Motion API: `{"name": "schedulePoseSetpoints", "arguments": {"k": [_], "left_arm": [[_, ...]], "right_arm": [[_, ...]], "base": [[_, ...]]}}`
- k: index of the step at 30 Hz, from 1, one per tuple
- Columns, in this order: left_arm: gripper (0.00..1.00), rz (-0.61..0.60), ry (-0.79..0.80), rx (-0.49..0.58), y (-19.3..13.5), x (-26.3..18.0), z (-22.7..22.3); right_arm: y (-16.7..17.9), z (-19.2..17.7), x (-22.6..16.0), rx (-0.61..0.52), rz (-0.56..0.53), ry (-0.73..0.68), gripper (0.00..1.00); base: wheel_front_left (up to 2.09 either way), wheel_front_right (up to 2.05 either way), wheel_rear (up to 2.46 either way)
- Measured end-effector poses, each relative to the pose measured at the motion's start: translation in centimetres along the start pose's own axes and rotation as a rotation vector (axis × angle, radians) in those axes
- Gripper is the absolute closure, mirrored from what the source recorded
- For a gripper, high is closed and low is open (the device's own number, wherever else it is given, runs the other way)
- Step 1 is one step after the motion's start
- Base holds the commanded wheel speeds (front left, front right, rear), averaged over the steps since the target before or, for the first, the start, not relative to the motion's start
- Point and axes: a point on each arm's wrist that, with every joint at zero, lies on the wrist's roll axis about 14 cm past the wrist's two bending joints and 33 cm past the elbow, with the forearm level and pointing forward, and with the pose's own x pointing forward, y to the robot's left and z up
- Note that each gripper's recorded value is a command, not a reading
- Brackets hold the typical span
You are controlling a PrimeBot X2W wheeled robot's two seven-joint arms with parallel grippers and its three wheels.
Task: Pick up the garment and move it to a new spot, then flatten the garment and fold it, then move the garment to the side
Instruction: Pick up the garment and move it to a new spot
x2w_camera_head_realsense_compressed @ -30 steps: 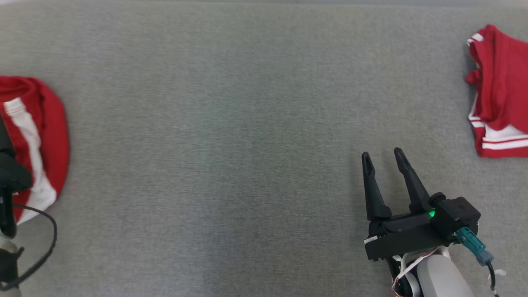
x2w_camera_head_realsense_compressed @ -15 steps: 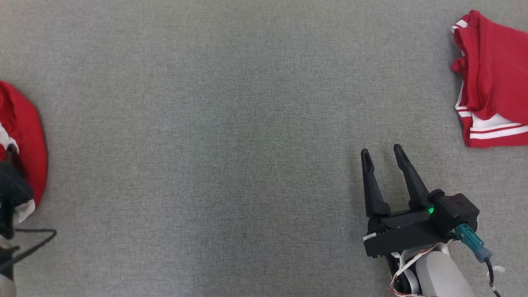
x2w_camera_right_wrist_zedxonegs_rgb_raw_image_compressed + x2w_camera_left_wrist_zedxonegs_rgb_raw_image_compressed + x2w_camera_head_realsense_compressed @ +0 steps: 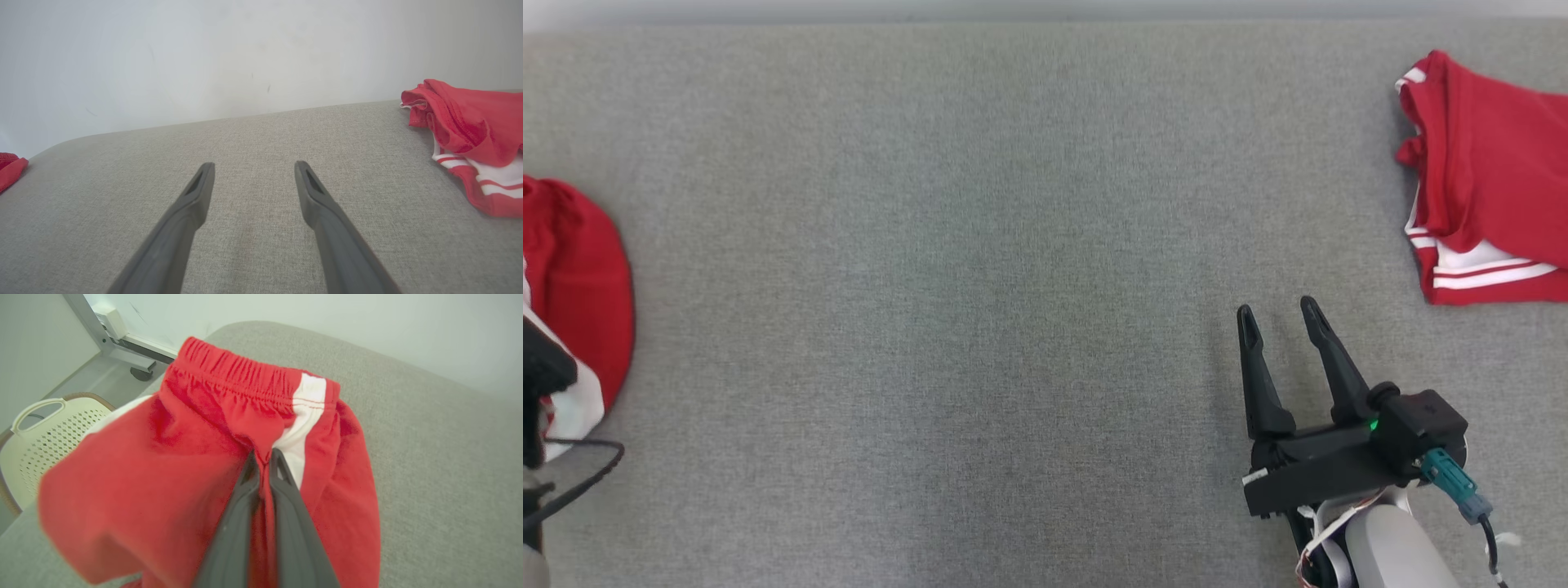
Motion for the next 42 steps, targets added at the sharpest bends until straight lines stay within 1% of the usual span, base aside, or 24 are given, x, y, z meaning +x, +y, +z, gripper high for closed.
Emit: {"name": "schedulePoseSetpoints", "arguments": {"k": [6,11,16,20,21,22,24,29,32,35,39,42], "left_arm": [[1.00,-0.065,-0.252,0.015,-1.8,-1.6,6.8],[1.00,-0.163,-0.434,0.057,-5.2,-4.0,12.4],[1.00,-0.300,-0.597,0.088,-10.0,-7.1,17.5],[1.00,-0.415,-0.670,0.112,-14.2,-9.4,19.9],[1.00,-0.447,-0.687,0.116,-15.4,-10.1,20.4],[1.00,-0.512,-0.713,0.124,-17.9,-11.5,21.2],[1.00,-0.582,-0.730,0.128,-20.5,-12.8,21.5],[1.00,-0.752,-0.732,0.124,-27.3,-15.8,20.6],[1.00,-0.849,-0.714,0.124,-31.0,-17.4,19.3],[1.00,-0.944,-0.663,0.129,-34.4,-18.6,16.7],[1.00,-1.040,-0.581,0.145,-37.5,-19.4,12.8],[1.00,-1.069,-0.490,0.143,-38.4,-18.9,9.1]], "right_arm": [[0.1,1.0,-1.0,0.005,-0.009,-0.018,0.00],[0.1,2.0,-2.0,0.009,-0.016,-0.039,0.00],[-0.4,3.0,-3.0,0.017,-0.039,-0.063,0.00],[-1.4,3.1,-4.2,0.030,-0.074,-0.066,0.00],[-1.7,3.3,-4.5,0.031,-0.085,-0.070,0.00],[-2.2,3.6,-5.0,0.037,-0.103,-0.079,0.00],[-2.8,3.8,-5.6,0.041,-0.123,-0.085,0.00],[-4.5,4.0,-7.4,0.059,-0.188,-0.090,0.00],[-5.4,4.1,-8.3,0.060,-0.222,-0.092,0.00],[-6.4,4.1,-9.1,0.058,-0.257,-0.092,0.00],[-7.3,4.0,-9.8,0.054,-0.288,-0.087,0.00],[-7.6,3.7,-9.8,0.052,-0.298,-0.078,0.00]], "base": [[0.00,0.00,0.00],[0.00,0.00,0.00],[0.00,0.00,0.00],[0.00,0.00,0.00],[0.00,0.00,0.00],[0.00,0.00,0.00],[0.00,0.00,0.00],[0.00,0.00,0.00],[0.00,0.00,0.00],[0.00,0.00,0.00],[0.00,0.00,0.00],[0.00,0.00,0.00]]}}
